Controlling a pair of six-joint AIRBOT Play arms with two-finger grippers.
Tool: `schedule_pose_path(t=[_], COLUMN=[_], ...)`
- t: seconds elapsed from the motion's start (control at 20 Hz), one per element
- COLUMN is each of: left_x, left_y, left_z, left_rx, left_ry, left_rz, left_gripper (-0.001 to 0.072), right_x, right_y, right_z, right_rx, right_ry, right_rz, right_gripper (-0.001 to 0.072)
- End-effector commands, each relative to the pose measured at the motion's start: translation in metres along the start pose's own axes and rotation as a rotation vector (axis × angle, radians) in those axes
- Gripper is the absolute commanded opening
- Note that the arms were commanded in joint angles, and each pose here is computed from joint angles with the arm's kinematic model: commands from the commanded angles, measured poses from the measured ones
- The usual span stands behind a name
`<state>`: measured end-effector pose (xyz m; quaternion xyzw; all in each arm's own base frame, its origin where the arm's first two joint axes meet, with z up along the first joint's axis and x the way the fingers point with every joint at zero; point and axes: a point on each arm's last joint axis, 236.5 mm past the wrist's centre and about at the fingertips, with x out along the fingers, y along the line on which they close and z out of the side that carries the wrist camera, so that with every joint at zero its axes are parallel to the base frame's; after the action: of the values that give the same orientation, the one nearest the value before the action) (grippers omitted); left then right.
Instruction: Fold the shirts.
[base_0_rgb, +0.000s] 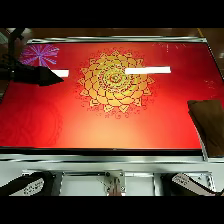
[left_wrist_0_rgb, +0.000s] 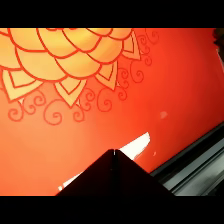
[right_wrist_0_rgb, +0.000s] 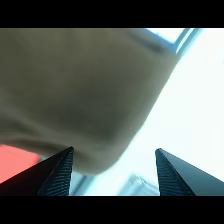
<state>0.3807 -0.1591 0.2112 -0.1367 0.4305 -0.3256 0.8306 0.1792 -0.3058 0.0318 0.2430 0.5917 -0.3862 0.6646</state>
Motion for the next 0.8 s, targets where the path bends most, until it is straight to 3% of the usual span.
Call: schedule_pose_path(t=[0.0, 0.1, 0.2, 0.3, 0.35, 0.4, 0.45, 0.5, 0.75], left_x=[0.003, 0.01, 0.02, 0.026, 0.033, 0.045, 0.056, 0.065, 0.073], left_y=[0.023, 0.068, 0.102, 0.123, 0.123, 0.117, 0.109, 0.102, 0.1], left_z=[0.024, 0.012, -0.025, -0.072, -0.088, -0.094, -0.096, -0.094, -0.085], left_rx=[-0.012, -0.062, -0.066, -0.042, -0.027, -0.009, -0.002, -0.002, -0.002], left_ry=[-0.098, -0.041, 0.128, 0.364, 0.451, 0.489, 0.495, 0.481, 0.434], left_rz=[0.089, 0.294, 0.486, 0.634, 0.644, 0.609, 0.567, 0.534, 0.509], left_gripper=[0.0028, 0.0028, 0.0028, 0.0029, 0.0051, 0.0274, 0.0614, 0.0709, 0.0707], right_x=[-0.088, -0.171, -0.202, -0.154, -0.127, -0.112, -0.104, -0.1, -0.097], right_y=[0.07, 0.149, 0.223, 0.257, 0.258, 0.264, 0.272, 0.281, 0.293], right_z=[0.085, 0.116, 0.085, 0.023, -0.003, -0.021, -0.035, -0.047, -0.064], right_rx=[0.09, 0.016, -0.199, -0.49, -0.581, -0.613, -0.62, -0.629, -0.661], right_ry=[-0.33, -0.53, -0.522, -0.338, -0.237, -0.175, -0.137, -0.108, -0.082], right_rz=[0.353, 0.674, 0.78, 0.565, 0.449, 0.407, 0.415, 0.435, 0.448], right_gripper=[0.062, 0.062, 0.0621, 0.0622, 0.0622, 0.0623, 0.0622, 0.0623, 0.0622])
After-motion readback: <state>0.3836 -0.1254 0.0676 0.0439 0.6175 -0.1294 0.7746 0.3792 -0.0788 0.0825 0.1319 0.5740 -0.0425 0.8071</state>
